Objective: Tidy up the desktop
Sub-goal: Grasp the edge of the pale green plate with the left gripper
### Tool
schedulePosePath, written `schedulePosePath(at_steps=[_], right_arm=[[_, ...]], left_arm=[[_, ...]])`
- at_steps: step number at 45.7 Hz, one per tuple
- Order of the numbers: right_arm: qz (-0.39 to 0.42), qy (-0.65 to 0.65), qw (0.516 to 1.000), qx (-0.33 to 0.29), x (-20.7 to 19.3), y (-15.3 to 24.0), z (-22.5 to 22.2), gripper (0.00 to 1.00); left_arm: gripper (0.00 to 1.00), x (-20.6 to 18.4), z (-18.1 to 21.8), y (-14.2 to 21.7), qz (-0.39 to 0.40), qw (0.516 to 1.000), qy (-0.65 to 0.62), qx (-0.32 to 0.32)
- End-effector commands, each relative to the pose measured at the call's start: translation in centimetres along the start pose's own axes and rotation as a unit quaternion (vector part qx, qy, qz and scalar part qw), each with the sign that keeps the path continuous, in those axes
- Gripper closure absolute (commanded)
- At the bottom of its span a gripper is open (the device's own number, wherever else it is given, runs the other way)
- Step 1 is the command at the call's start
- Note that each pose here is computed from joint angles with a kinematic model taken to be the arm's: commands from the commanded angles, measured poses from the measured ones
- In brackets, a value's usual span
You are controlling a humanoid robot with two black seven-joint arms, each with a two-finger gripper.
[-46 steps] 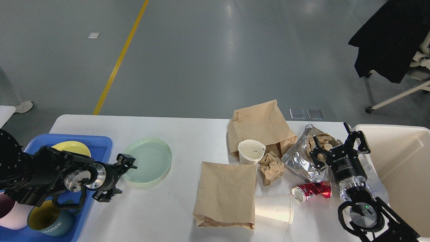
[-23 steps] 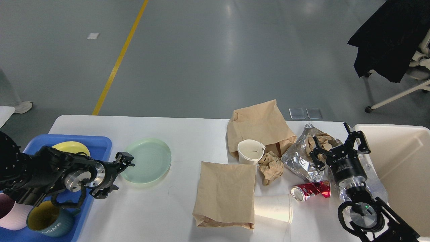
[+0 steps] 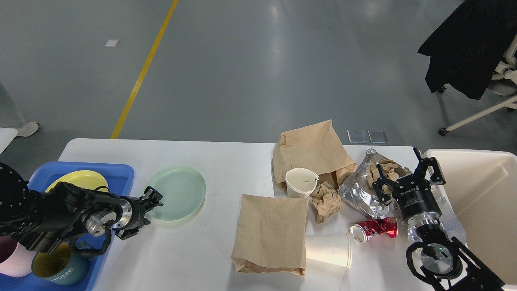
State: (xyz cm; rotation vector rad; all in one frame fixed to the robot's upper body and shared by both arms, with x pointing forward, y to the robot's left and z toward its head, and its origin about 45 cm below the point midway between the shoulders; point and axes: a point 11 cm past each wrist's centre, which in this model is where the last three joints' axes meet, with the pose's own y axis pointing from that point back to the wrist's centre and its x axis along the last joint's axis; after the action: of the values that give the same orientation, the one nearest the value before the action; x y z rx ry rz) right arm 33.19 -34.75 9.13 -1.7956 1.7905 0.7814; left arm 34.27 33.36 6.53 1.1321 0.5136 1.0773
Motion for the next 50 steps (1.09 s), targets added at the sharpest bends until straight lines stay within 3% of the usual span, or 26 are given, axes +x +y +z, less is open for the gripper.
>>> schedulePosePath(at_steps=[1,38,50], right_arm=[[0.0,0.0,1.0,0.0,0.0,0.0,0.0,0.0],[0.0,0.0,1.0,0.0,0.0,0.0,0.0,0.0],[0.0,0.0,1.0,0.0,0.0,0.0,0.0,0.0]], left_arm=[[0.57,-0.18,0.0,-0.22,-0.002,1.0,0.008,-0.002],[0.99,-0.41,-0.78,-0.44,-0.009,1.0,0.024,0.0],[1.0,-0.31,-0.83,-0.4,-0.009,1.0,0.026,0.001]])
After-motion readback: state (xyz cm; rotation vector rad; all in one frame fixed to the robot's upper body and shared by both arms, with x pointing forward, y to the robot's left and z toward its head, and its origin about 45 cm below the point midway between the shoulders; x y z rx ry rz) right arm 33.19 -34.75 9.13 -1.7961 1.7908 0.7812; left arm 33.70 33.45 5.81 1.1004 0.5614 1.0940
